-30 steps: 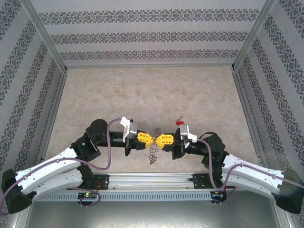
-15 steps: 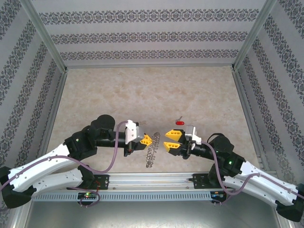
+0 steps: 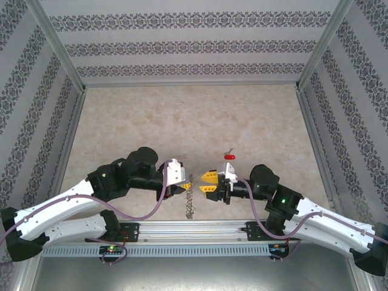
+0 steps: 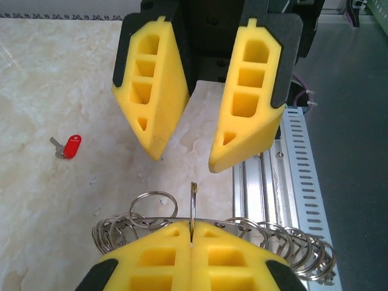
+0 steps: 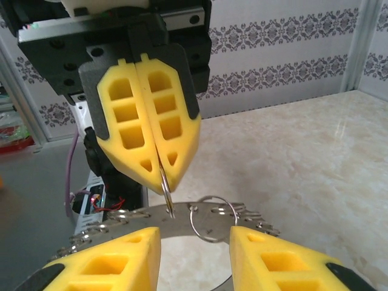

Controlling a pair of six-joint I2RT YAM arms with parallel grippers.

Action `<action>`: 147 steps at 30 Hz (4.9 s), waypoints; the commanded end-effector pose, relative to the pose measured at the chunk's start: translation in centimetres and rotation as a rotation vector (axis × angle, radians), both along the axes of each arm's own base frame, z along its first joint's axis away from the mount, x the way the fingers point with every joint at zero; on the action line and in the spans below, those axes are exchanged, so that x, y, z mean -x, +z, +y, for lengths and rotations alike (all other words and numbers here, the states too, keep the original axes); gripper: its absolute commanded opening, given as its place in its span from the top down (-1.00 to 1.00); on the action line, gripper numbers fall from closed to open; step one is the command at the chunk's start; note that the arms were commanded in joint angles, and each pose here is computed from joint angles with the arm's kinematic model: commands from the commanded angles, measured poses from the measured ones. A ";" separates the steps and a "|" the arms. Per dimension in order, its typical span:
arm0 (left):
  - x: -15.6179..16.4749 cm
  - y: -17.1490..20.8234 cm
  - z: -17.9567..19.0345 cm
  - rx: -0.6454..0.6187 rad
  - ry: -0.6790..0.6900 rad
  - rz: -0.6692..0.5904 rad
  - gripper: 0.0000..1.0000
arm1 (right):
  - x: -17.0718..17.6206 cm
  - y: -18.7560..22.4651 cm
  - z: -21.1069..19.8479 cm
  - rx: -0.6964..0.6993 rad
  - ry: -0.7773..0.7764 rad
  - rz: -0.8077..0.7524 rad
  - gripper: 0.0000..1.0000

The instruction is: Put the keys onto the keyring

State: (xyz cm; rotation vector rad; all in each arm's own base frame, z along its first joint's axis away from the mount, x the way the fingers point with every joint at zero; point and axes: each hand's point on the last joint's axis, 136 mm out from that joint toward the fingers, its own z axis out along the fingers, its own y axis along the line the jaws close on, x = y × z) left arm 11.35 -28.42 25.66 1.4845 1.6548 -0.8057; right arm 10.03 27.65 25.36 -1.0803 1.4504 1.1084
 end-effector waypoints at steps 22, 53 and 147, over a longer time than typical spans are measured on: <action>1.0 1.4 -0.1 0.039 -0.044 -0.018 1.00 | 1.7 2.8 2.3 -0.038 0.118 -0.074 0.89; 2.3 3.2 -1.4 0.235 -0.086 0.048 0.82 | 3.1 4.2 1.3 -0.178 0.158 -0.105 1.00; -3.3 -0.8 3.3 0.306 0.343 -0.033 1.00 | -22.8 -22.4 -10.7 0.983 -0.948 0.751 0.43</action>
